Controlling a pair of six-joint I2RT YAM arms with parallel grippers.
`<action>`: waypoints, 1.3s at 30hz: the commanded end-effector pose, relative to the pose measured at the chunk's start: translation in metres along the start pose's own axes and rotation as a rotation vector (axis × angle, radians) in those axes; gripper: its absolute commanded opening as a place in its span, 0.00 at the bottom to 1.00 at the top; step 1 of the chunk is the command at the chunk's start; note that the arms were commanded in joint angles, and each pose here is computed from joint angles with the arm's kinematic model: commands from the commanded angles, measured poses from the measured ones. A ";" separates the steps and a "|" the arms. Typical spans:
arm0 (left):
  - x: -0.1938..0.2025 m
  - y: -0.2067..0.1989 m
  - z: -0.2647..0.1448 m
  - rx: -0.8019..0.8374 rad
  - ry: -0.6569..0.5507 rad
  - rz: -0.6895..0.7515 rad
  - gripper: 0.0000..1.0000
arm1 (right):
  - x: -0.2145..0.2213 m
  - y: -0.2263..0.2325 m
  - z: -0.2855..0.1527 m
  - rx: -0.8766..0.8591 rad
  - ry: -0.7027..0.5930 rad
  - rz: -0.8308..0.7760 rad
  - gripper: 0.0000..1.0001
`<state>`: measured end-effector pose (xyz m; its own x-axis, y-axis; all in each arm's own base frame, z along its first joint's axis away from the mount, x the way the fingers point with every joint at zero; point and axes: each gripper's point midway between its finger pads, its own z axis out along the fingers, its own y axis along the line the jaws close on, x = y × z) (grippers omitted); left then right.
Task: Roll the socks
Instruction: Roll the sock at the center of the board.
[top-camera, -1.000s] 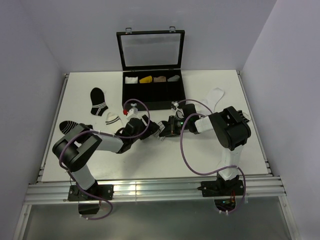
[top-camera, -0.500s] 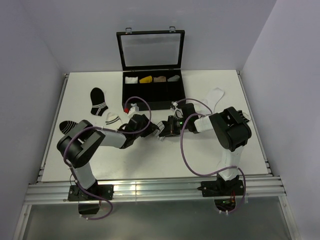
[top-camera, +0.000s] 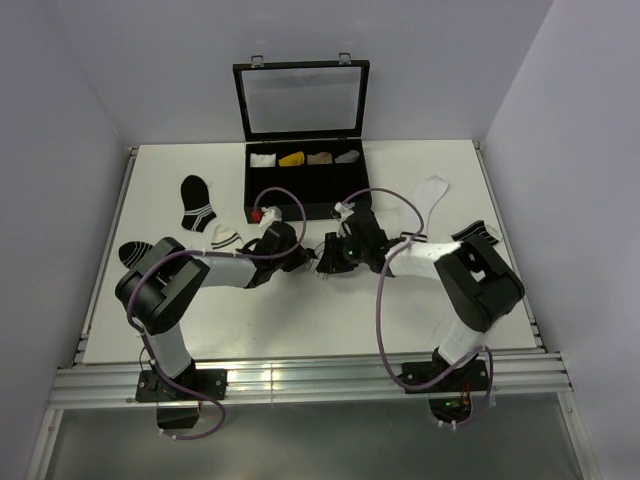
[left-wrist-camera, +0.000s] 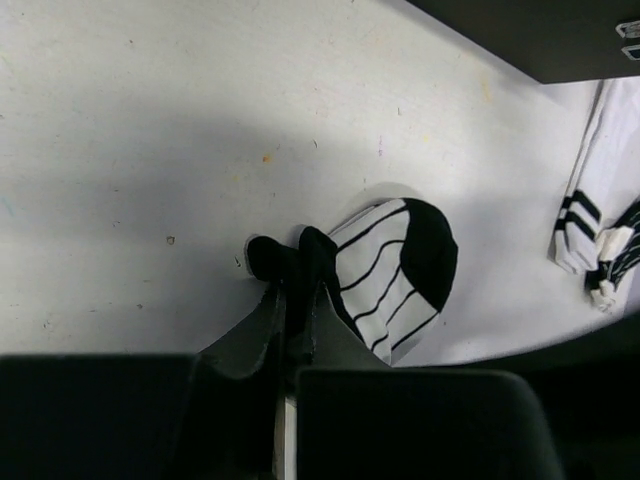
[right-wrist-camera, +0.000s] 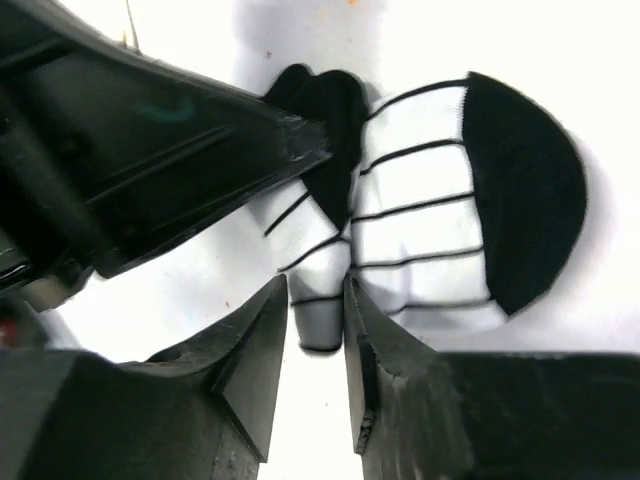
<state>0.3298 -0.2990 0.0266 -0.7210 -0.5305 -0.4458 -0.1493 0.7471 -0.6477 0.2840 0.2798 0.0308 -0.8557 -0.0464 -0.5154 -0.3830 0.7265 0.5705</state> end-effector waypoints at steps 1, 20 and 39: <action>0.023 0.047 -0.008 -0.188 0.086 0.115 0.00 | -0.022 -0.005 -0.019 0.185 -0.149 -0.152 0.38; 0.020 0.040 -0.017 -0.216 0.112 0.174 0.00 | -0.018 0.047 -0.025 0.193 -0.302 -0.488 0.50; 0.022 0.035 -0.019 -0.192 0.137 0.181 0.00 | 0.015 0.007 0.016 0.344 -0.091 -0.482 0.51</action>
<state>0.3227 -0.2926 0.0269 -0.7657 -0.4285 -0.4796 -0.1303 0.8336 -0.5367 0.2749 0.2994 0.0289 -0.5414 -0.3425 -0.7678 -0.5937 0.8024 0.0608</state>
